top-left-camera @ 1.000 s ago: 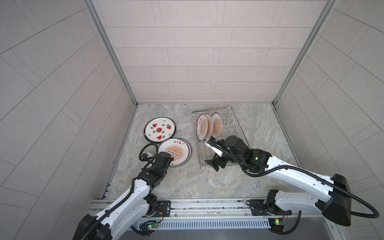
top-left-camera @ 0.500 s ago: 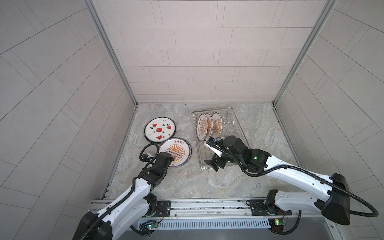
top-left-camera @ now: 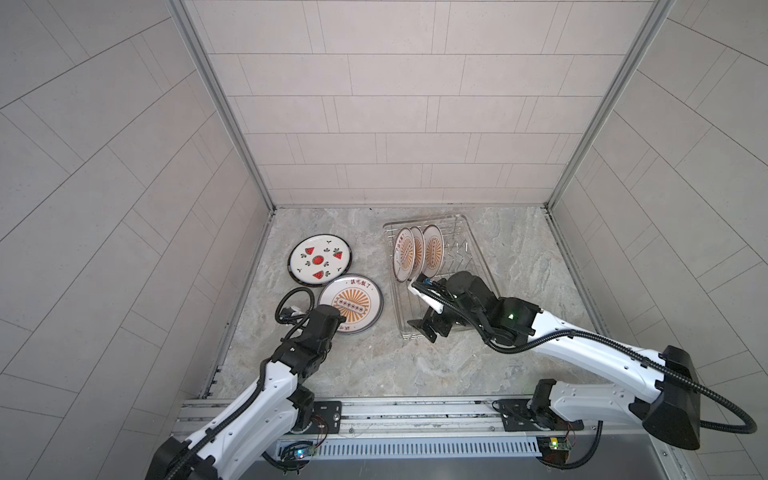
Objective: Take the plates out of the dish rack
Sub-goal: 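Open the left gripper off the stack while the right gripper moves toward the rack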
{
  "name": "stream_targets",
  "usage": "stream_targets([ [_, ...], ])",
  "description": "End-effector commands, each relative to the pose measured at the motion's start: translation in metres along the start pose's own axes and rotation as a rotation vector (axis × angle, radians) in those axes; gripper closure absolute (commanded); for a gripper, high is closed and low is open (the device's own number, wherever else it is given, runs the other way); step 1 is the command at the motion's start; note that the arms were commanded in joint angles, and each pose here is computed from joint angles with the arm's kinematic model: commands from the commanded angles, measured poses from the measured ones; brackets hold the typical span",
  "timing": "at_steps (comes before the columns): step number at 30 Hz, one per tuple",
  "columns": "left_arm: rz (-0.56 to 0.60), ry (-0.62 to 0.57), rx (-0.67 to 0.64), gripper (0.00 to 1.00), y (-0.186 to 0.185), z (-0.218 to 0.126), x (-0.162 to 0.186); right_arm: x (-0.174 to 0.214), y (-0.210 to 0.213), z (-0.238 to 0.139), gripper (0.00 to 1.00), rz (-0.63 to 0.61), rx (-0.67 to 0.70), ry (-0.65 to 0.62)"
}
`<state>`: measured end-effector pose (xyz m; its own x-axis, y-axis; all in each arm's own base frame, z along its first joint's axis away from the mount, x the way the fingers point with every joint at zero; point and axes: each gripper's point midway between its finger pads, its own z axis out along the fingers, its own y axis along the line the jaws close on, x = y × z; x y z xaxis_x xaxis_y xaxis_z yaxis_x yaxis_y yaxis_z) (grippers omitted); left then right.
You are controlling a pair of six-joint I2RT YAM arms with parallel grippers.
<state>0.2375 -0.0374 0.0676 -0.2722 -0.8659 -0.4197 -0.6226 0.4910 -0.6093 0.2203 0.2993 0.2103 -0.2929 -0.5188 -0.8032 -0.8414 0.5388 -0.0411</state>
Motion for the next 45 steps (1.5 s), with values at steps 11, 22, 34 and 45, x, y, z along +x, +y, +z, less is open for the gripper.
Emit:
stream_targets([
  [11, 0.036, -0.042, 0.016, 0.43, 0.001, -0.003, -0.008, -0.018, -0.003, -0.018, 0.0, -0.001, 0.032, -0.087],
  [22, 0.229, -0.035, 0.442, 0.0, -0.078, -0.02, 0.0, -0.044, -0.044, -0.062, 0.0, 0.191, 0.256, -0.36],
  [34, 0.527, 0.167, 0.917, 0.0, -0.148, -0.052, 0.063, -0.034, -0.071, -0.045, 0.0, 0.493, 0.352, -0.384],
  [45, 0.524, 0.211, 1.042, 0.0, -0.161, -0.047, 0.084, -0.028, -0.101, -0.014, 0.04, 0.487, 0.555, -0.314],
])
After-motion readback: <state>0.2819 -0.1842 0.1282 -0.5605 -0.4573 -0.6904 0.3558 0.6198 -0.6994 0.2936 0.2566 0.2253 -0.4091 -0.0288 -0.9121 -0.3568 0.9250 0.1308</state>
